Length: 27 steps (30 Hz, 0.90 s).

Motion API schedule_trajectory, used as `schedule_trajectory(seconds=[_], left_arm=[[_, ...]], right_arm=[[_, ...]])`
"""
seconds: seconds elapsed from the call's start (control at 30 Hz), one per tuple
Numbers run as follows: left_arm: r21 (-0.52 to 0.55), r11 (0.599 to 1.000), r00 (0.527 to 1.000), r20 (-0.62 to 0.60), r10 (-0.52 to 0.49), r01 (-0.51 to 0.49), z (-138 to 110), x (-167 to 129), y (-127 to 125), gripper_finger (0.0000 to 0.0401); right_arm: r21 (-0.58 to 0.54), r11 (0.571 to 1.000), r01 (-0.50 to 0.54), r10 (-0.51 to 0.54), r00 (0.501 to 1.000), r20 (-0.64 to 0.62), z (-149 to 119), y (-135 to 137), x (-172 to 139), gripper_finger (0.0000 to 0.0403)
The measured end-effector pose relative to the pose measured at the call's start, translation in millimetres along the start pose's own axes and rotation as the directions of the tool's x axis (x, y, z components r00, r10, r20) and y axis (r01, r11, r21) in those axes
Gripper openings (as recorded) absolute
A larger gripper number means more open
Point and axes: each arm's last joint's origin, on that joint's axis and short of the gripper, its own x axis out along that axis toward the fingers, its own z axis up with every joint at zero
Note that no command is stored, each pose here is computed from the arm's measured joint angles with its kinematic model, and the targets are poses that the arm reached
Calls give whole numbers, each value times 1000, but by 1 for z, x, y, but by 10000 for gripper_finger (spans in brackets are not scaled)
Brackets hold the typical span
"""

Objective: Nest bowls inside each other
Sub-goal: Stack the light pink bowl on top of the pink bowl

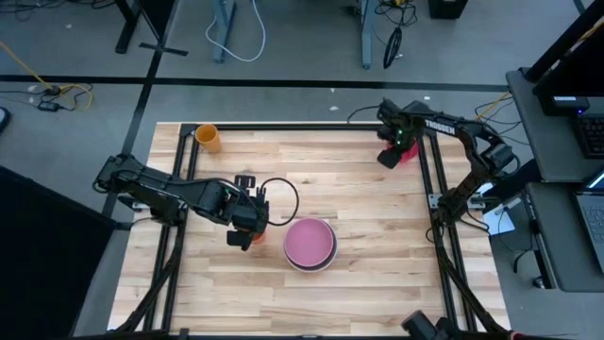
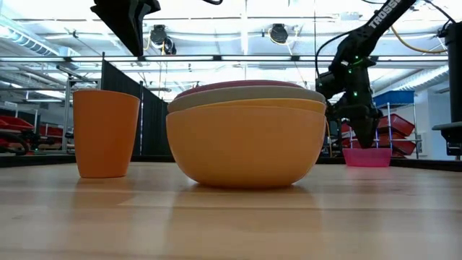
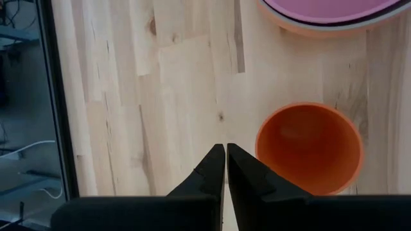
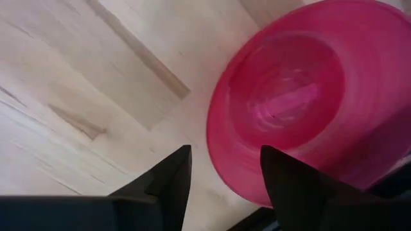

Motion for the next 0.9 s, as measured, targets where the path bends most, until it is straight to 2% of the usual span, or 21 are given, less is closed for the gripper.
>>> schedule_trajectory(seconds=[0.37,0.5,0.67,0.9], left_arm=[[-5,1000,1000,14,-1,1,1,0,0,3],[-5,1000,1000,14,-1,1,1,0,0,3],[-6,1000,1000,15,-1,1,1,0,0,3],[-12,1000,1000,13,-2,2,1,0,0,3]], right_arm=[[-13,999,-33,32,999,-42,11,-3,22,165],[-9,999,-37,37,997,-61,12,-4,28,121],[-8,999,-38,37,997,-63,12,-4,28,16],[-73,996,-57,48,991,-122,8,15,24,1]])
